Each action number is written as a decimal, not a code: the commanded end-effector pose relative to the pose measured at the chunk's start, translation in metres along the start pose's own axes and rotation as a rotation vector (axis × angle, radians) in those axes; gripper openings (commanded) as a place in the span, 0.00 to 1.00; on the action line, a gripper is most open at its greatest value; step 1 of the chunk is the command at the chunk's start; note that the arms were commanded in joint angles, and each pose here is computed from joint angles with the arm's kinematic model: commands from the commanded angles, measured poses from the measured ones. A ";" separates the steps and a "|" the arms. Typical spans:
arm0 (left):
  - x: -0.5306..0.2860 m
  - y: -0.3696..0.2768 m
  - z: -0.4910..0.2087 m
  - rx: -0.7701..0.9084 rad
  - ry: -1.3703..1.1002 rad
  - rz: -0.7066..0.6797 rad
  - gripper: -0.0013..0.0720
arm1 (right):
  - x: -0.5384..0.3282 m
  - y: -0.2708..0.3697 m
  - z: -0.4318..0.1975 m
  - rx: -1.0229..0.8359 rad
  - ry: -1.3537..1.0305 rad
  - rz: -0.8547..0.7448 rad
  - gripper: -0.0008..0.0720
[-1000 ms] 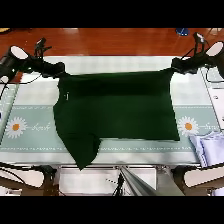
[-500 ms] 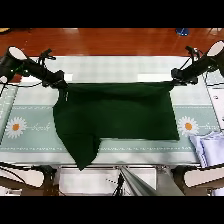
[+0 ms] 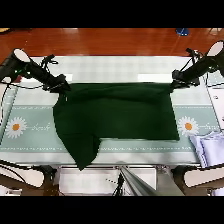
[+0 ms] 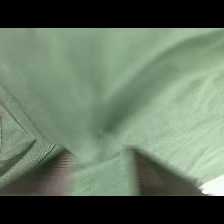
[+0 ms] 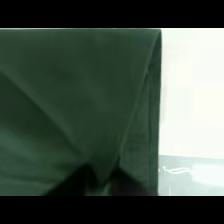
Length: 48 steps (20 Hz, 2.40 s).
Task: Fold the shirts.
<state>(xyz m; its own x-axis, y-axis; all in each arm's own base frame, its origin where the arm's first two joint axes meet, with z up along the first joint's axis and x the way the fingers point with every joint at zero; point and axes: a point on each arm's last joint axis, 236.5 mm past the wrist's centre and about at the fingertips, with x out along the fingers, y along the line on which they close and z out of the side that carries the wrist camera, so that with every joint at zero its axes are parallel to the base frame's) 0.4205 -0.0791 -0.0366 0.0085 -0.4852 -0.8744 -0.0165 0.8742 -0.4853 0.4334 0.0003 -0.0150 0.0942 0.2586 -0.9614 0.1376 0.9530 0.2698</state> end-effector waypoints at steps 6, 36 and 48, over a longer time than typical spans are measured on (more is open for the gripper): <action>-0.086 0.021 -0.035 -0.048 0.017 -0.009 0.78 | -0.067 -0.058 -0.093 -0.018 0.299 -0.175 0.55; 0.076 0.005 -0.245 -0.193 0.147 -0.157 0.05 | -0.051 -0.050 -0.120 0.056 -0.011 0.122 0.67; 0.067 0.014 -0.249 -0.199 0.157 -0.178 0.05 | 0.029 -0.078 -0.210 0.243 0.190 0.198 0.79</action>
<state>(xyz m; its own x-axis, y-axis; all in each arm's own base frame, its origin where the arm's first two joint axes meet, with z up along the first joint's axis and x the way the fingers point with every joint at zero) 0.1723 -0.1045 -0.1021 -0.1232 -0.6387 -0.7595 -0.2328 0.7626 -0.6035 0.2329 -0.0409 -0.0535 -0.0310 0.4606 -0.8871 0.3425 0.8387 0.4235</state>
